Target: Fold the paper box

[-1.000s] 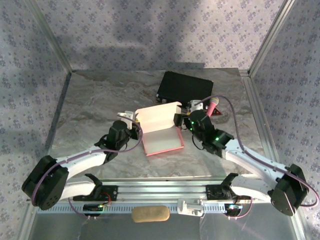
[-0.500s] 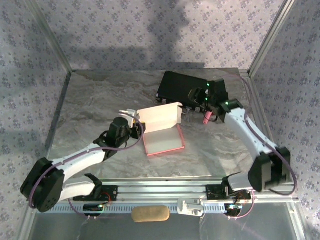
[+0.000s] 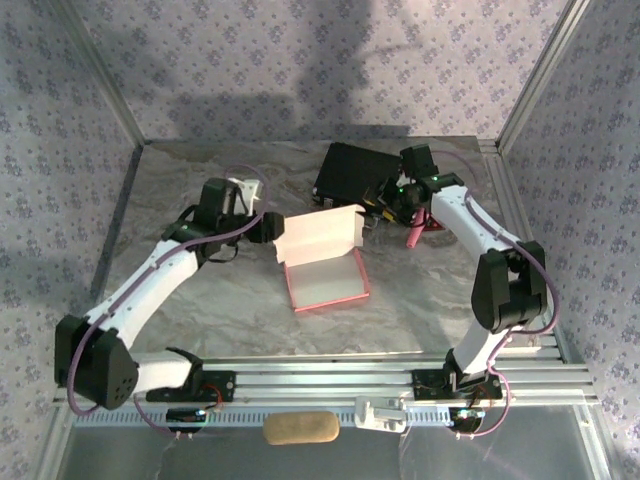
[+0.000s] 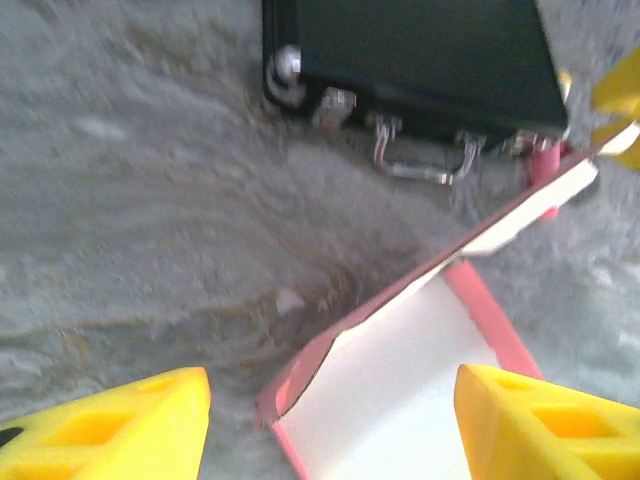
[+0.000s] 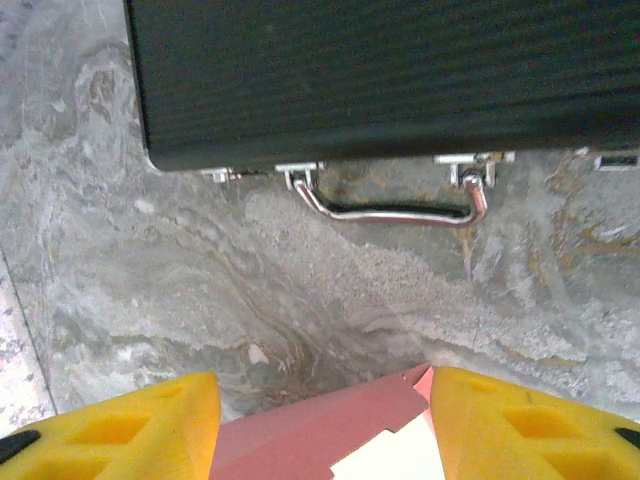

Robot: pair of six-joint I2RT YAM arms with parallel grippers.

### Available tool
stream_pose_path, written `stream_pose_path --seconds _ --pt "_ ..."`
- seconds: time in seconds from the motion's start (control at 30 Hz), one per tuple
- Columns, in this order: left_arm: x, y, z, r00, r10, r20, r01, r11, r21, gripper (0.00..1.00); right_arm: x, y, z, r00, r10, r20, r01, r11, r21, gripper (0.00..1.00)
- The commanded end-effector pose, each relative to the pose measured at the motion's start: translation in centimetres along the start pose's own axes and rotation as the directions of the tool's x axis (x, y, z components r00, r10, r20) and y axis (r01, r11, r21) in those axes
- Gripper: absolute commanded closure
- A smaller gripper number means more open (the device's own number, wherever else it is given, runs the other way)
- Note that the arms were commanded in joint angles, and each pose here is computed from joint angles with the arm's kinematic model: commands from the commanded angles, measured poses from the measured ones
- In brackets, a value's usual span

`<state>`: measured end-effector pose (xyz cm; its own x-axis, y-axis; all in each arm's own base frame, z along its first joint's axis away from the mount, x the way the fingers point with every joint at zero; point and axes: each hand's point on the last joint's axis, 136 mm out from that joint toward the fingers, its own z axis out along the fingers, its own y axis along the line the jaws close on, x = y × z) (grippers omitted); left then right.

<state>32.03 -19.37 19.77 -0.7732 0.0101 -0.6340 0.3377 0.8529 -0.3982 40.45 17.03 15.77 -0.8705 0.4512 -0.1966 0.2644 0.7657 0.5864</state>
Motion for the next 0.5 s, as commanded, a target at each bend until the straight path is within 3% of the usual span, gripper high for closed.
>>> stream_pose_path --seconds 0.0,0.2,0.47 --pt "2.5 -0.4 0.8 0.991 -0.009 -0.135 0.015 0.999 0.045 0.31 1.1 0.2 0.4 0.994 0.062 -0.085 -0.064 0.998 -0.019 0.40" --pt "3.0 -1.2 1.7 0.988 -0.002 -0.155 0.016 0.996 0.088 0.31 2.1 0.1 1.1 0.983 0.114 -0.146 -0.121 0.992 -0.042 0.40" --pt "4.5 -0.3 1.6 0.976 0.144 -0.162 -0.139 0.989 0.040 0.33 1.9 -0.8 1.8 0.984 0.101 -0.144 -0.112 0.991 -0.069 0.44"
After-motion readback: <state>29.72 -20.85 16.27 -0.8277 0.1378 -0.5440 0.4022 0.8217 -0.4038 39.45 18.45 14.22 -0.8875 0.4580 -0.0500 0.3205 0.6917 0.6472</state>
